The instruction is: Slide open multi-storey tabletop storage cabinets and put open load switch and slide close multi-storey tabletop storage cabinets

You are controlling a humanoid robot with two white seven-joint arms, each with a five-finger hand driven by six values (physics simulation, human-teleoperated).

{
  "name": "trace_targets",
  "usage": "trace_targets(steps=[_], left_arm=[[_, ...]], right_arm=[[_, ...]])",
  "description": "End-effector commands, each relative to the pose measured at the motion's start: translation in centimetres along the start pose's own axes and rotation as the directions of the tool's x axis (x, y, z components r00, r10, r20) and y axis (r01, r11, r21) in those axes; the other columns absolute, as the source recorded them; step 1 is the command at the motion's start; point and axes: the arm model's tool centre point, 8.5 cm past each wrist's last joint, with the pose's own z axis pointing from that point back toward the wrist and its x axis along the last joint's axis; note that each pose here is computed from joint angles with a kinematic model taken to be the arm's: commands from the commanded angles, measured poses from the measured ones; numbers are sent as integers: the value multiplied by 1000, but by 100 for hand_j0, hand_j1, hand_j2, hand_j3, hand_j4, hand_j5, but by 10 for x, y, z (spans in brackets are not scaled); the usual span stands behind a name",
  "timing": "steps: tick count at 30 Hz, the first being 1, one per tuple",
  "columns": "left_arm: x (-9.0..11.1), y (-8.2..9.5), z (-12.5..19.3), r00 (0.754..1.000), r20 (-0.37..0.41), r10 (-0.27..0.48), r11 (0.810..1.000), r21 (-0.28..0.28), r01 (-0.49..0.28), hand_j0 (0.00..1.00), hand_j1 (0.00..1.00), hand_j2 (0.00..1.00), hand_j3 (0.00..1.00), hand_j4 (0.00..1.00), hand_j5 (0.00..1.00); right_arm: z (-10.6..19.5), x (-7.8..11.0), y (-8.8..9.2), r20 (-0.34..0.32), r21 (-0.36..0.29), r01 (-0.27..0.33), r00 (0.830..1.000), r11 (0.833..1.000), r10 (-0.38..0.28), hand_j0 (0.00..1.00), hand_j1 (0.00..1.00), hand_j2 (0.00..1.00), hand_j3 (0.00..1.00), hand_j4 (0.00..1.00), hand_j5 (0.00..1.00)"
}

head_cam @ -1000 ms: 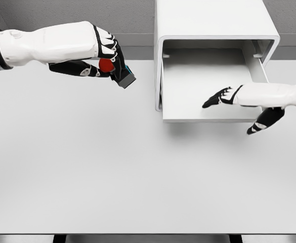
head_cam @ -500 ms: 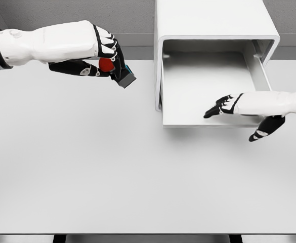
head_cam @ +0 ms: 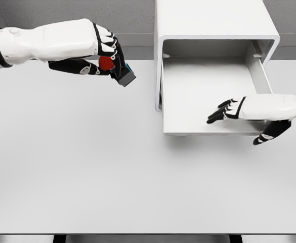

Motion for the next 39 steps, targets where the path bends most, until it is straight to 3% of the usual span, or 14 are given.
trace_targets(steps=[1,4,10,12,16,19,21,24,39], left_arm=[[0,2,1,1000,-2,4,1000,6,-4,43,43,43,43,43,43],[6,18,-5,999,37,-3,999,43,2,43,43,43,43,43,43],[34,20,-68,976,217,-12,993,114,-14,43,43,43,43,43,43],[38,21,-76,972,235,-22,993,117,-5,43,43,43,43,43,43],[40,24,-81,968,247,-32,993,120,2,43,43,43,43,43,43],[49,16,-109,958,281,-56,993,112,25,43,43,43,43,43,43],[49,6,-129,958,276,-79,994,96,54,43,43,43,43,43,43],[44,-4,-149,962,255,-94,994,80,76,43,43,43,43,43,43],[14,-27,-194,982,188,-20,1000,15,17,43,43,43,43,43,43]], right_arm=[[8,-1,-2,-19,-13,2,1000,1000,-2,100,100,100,100,100,100],[29,-2,-13,-64,-42,-19,998,999,16,100,100,100,100,100,100],[60,-2,-36,-142,-77,-74,988,994,62,100,100,100,100,100,100],[71,-5,-43,-175,-110,-87,982,990,67,100,100,100,100,100,100],[86,-5,-40,-210,-100,-86,976,991,63,100,100,100,100,100,100],[92,-3,-42,-223,-113,-93,973,989,66,100,100,100,100,100,100],[98,-3,-46,-238,-171,-105,969,980,62,100,100,100,100,100,100],[99,-2,-44,-240,-165,-102,969,981,60,100,100,100,100,100,100],[102,-4,-42,-254,-158,-105,965,982,62,100,100,100,100,100,100]])
